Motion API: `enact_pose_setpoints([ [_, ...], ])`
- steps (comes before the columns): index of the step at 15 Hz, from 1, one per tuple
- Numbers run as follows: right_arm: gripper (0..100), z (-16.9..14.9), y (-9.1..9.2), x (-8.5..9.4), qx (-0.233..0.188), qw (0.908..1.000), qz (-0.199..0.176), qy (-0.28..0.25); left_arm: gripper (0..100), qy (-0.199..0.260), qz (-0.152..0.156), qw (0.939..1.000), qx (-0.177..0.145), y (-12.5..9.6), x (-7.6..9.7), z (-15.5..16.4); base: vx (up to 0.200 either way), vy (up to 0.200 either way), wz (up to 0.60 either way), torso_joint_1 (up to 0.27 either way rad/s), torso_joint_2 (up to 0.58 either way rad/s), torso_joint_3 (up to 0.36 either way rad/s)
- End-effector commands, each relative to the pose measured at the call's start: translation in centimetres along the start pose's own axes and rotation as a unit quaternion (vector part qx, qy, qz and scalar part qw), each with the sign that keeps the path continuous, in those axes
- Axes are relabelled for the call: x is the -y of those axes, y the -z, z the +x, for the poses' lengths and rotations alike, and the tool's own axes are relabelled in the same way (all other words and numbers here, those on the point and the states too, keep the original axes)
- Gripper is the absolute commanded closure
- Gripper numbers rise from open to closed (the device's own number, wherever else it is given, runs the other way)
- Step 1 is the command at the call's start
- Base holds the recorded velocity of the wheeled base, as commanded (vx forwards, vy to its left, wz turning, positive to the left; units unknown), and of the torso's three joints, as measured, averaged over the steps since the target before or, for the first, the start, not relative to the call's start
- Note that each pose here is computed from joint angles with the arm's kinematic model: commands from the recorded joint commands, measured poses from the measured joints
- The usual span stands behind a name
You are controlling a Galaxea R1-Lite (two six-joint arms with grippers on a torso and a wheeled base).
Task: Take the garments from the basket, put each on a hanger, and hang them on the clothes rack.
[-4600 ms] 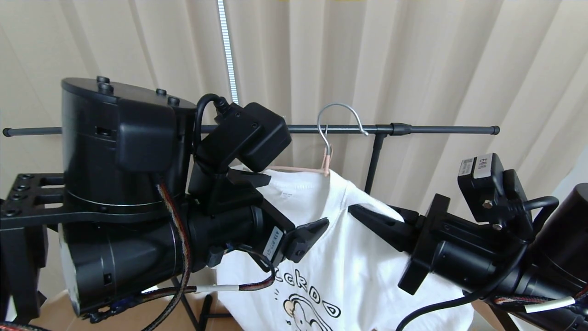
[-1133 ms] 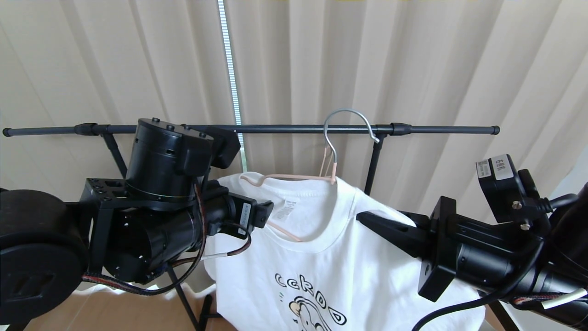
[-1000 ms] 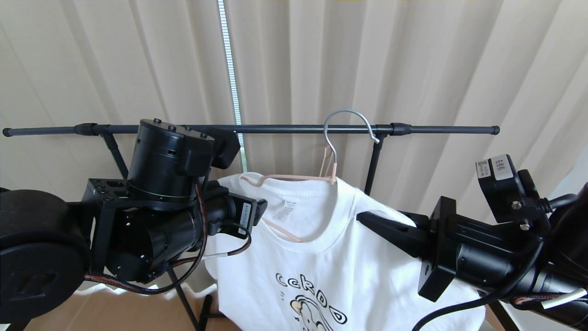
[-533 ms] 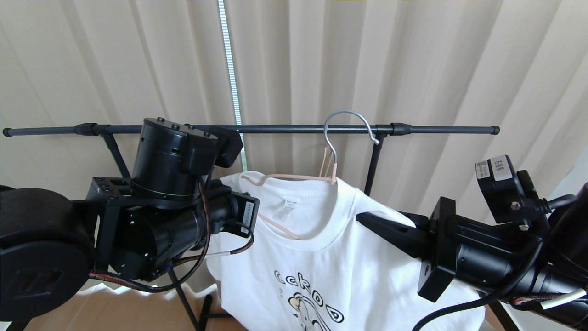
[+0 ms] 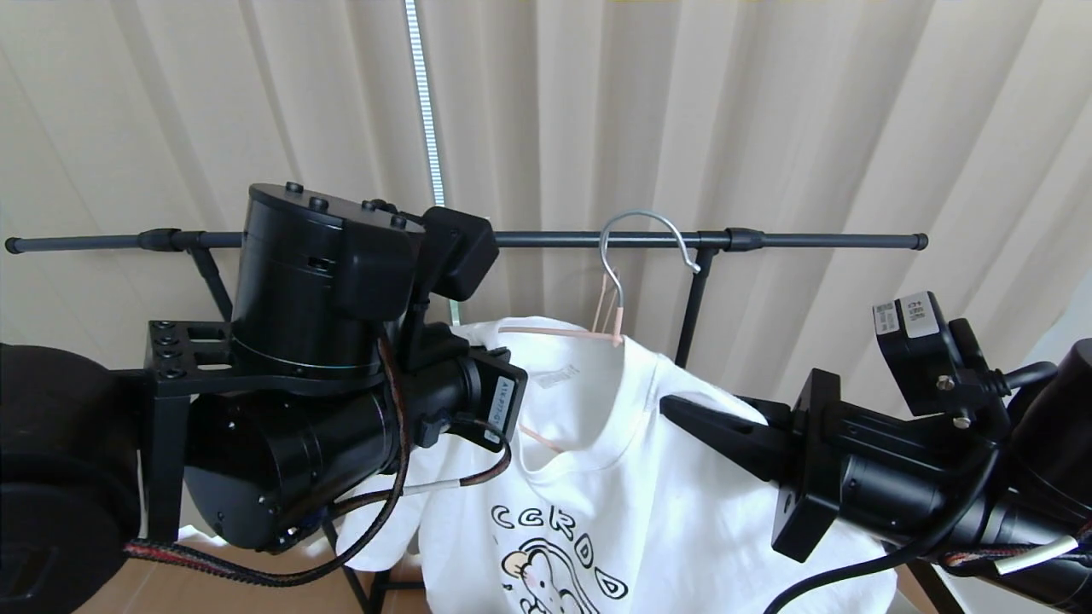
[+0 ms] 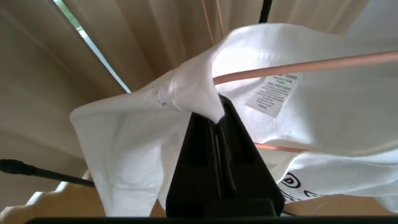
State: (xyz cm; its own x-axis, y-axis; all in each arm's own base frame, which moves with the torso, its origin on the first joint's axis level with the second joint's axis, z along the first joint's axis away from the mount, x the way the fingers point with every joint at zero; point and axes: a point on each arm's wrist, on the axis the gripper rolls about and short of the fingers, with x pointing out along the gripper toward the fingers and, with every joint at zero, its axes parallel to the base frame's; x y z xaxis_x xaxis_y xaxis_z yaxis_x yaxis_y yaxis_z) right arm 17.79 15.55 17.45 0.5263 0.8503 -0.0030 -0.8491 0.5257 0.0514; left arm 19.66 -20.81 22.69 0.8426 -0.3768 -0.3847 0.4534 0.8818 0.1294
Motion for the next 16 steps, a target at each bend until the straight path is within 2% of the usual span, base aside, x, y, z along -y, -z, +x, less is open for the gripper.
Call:
enact_pose_setpoints([
  [1,100,0.1,0.1,0.0,-0.002,1.0,0.001,-0.001,100,0.012,0.003,0.9999,0.007,-0.2,0.5,-0.5,0.0,0.0,0.0,0.0,0.0,0.0],
  [6,100,0.7,0.2,0.3,0.001,0.9997,0.023,0.0,100,0.025,-0.002,0.9992,0.032,-1.5,1.0,-1.3,0.0,0.0,0.0,0.0,0.0,0.0],
  [9,100,1.9,0.8,1.4,0.036,0.9993,0.012,0.005,100,0.026,-0.004,0.9987,0.044,-2.2,0.9,-1.6,0.0,0.0,0.0,0.0,0.0,0.0],
  [14,100,3.5,1.8,2.1,0.052,0.9985,0.002,-0.017,100,0.029,-0.005,0.9986,0.043,-2.2,0.9,-1.5,0.0,0.0,0.0,0.0,0.0,0.0],
  [16,100,3.5,1.6,2.1,0.061,0.998,-0.001,-0.018,100,0.041,-0.007,0.9982,0.044,-2.2,1.0,-1.6,0.0,0.0,0.0,0.0,0.0,0.0],
])
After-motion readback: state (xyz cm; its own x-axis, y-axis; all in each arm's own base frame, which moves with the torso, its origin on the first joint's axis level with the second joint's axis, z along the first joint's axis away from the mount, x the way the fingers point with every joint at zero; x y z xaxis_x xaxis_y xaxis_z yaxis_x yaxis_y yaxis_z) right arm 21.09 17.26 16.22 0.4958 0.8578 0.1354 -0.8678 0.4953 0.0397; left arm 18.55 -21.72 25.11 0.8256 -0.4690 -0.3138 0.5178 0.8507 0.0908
